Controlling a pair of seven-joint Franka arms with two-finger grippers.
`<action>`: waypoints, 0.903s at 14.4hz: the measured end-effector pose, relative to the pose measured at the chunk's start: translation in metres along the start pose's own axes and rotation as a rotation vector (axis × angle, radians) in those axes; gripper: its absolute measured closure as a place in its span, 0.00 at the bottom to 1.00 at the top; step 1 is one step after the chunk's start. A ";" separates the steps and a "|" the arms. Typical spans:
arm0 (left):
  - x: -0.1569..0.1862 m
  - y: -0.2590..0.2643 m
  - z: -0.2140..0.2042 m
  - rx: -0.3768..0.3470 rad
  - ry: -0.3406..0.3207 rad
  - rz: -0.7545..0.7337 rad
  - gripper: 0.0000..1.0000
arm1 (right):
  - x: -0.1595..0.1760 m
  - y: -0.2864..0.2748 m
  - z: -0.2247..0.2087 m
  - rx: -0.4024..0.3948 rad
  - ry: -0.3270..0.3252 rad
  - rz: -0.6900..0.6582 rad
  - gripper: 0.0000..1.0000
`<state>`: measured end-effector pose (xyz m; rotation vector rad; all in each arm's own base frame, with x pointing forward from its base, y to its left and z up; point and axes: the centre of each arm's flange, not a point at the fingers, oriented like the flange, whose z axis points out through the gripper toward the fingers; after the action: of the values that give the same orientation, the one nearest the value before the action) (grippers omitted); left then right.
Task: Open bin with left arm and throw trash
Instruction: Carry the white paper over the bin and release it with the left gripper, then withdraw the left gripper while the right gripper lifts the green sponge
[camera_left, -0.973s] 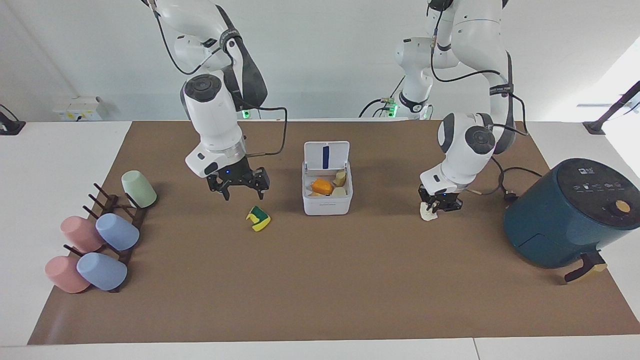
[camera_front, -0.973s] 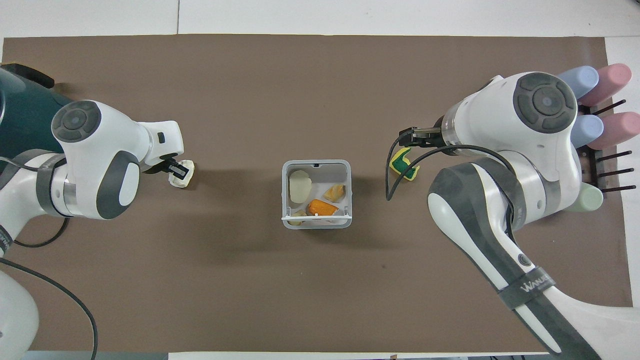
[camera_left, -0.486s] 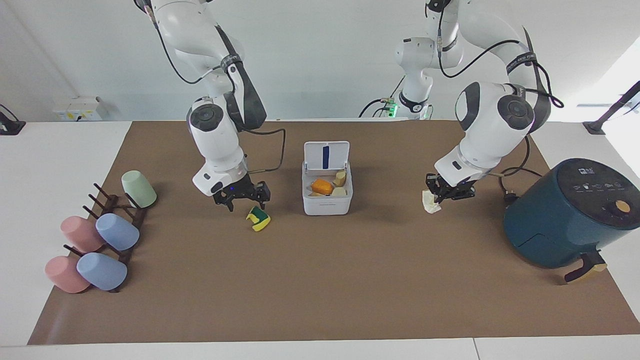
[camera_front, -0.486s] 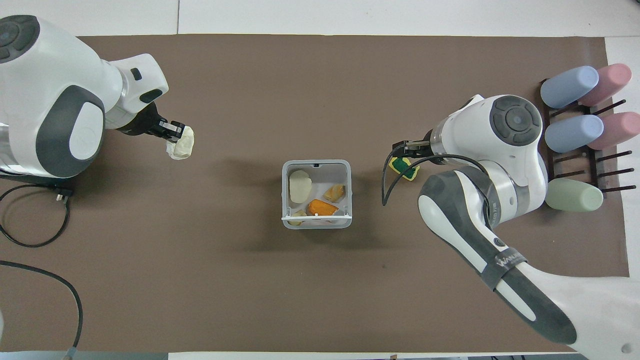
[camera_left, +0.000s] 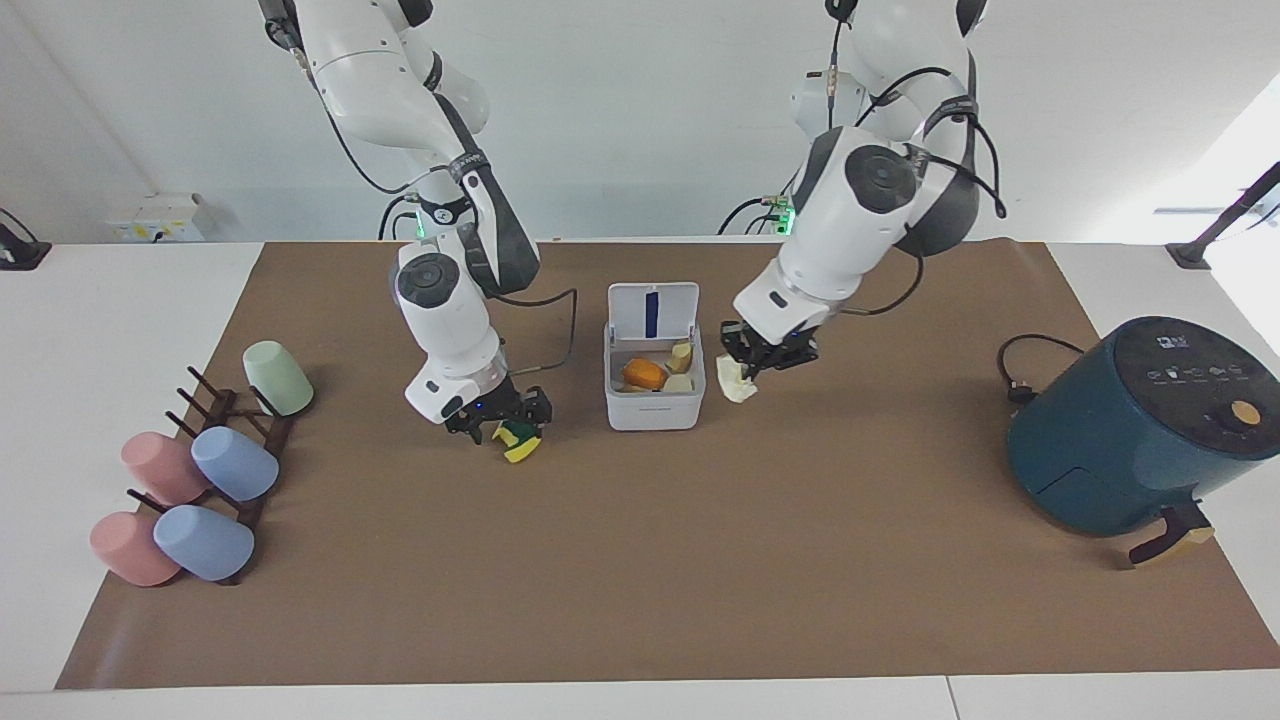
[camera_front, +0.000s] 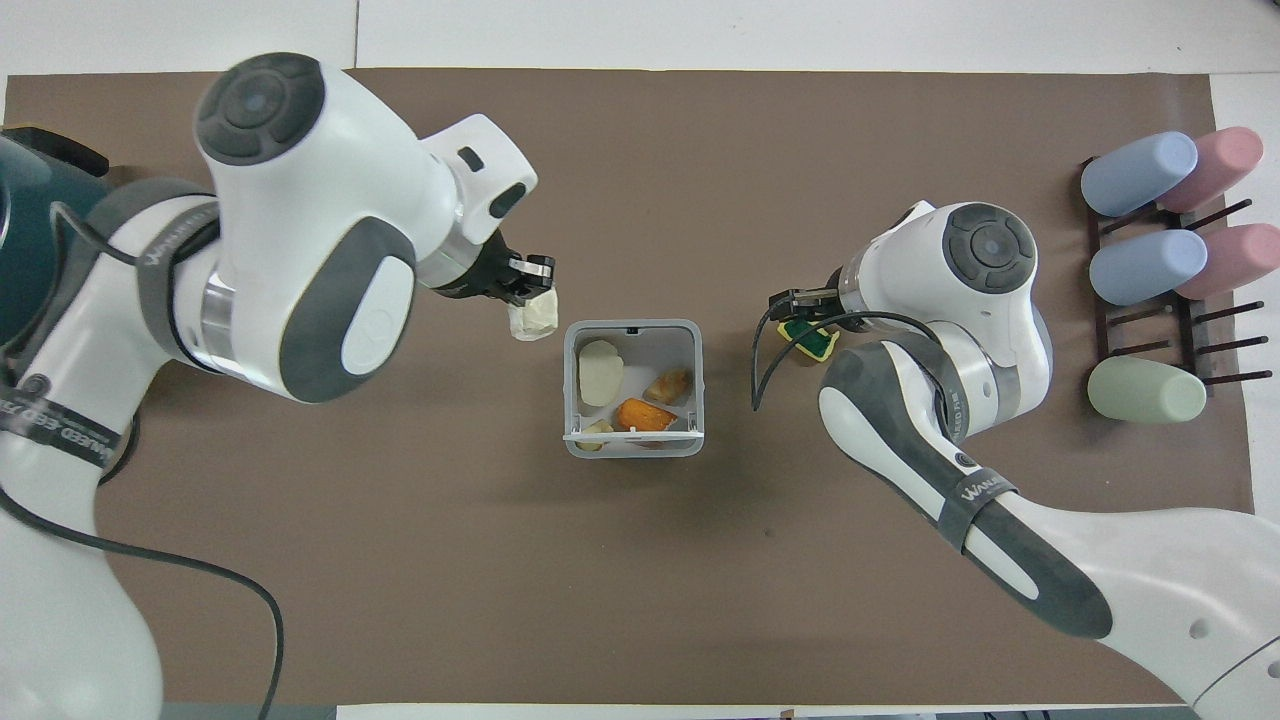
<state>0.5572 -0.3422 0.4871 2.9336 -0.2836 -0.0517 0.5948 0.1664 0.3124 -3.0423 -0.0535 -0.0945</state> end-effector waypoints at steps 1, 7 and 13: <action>-0.007 0.019 0.005 -0.002 -0.001 0.005 0.98 | 0.000 0.000 0.001 -0.002 0.001 -0.004 0.01; -0.042 0.057 0.058 0.010 -0.018 0.049 0.98 | -0.007 -0.005 0.011 -0.002 -0.001 -0.020 0.28; -0.061 0.063 0.081 0.026 -0.045 0.069 0.98 | -0.008 -0.014 0.010 0.000 0.005 -0.035 0.90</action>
<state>0.4811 -0.4058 0.4210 2.9489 -0.3950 -0.1044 0.5866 0.1807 0.3029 -3.0413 -0.1063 -0.1046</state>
